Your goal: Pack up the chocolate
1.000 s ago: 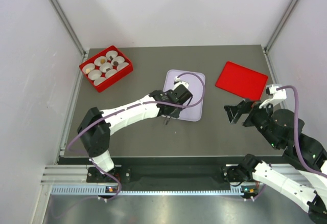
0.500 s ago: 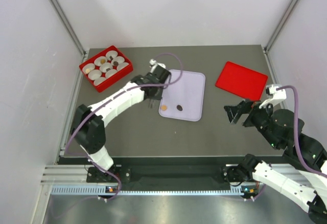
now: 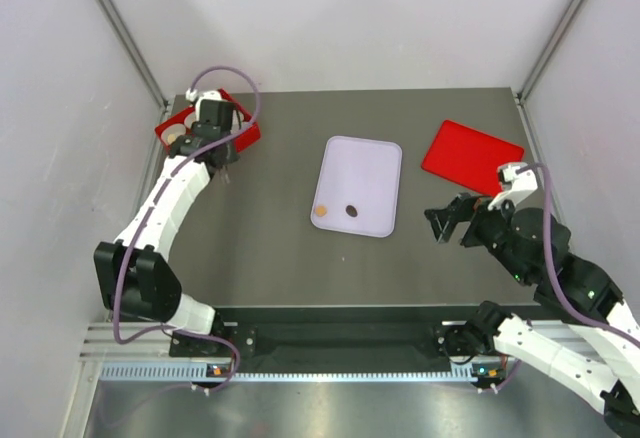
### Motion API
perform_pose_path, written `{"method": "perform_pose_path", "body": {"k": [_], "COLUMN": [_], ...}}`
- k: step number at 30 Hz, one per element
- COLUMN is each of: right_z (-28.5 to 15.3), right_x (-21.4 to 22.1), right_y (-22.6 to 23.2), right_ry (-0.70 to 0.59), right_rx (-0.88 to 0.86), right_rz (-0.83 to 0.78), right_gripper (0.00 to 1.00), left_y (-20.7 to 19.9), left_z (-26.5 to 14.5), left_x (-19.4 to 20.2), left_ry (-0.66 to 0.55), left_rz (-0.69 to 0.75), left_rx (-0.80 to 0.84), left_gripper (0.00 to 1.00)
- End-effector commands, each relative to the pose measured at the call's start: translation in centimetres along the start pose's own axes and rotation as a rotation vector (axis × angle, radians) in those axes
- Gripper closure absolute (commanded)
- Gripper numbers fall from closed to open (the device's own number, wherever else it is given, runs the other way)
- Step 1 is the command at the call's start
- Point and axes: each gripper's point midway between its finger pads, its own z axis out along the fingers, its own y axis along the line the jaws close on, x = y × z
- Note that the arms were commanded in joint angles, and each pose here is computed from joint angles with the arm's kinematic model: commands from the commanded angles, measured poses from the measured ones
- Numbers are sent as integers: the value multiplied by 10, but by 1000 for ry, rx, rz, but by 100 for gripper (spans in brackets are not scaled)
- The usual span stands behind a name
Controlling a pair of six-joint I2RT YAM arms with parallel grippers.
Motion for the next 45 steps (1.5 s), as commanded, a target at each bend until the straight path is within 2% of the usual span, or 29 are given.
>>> {"method": "perform_pose_path", "body": {"k": [1,9,25,34,45], "right_z": [5,11,21,16,14], "right_x": [-16,-18,-32,-43,-51], "right_y": [16,24,35,32,35], "right_ry": [-51,-48,-75,-106,-120], "right_rx": [-59,-77,-91,-78,-86], "right_rz": [22,11,9,-6,-7], "right_gripper": [0,0,0,0,0], "left_y": [23,64,89,89,85], "left_z": [13,46,103,117,104], "left_x": [-10,-18,-24,-31,-28], "left_ry": [-46,-51,-27,-20,12], "left_rz": [-38,-110,-111,-71,-70], "left_rx": [-30,-118,-241,-253,-221], "left_gripper": [67,67,65,64,61]}}
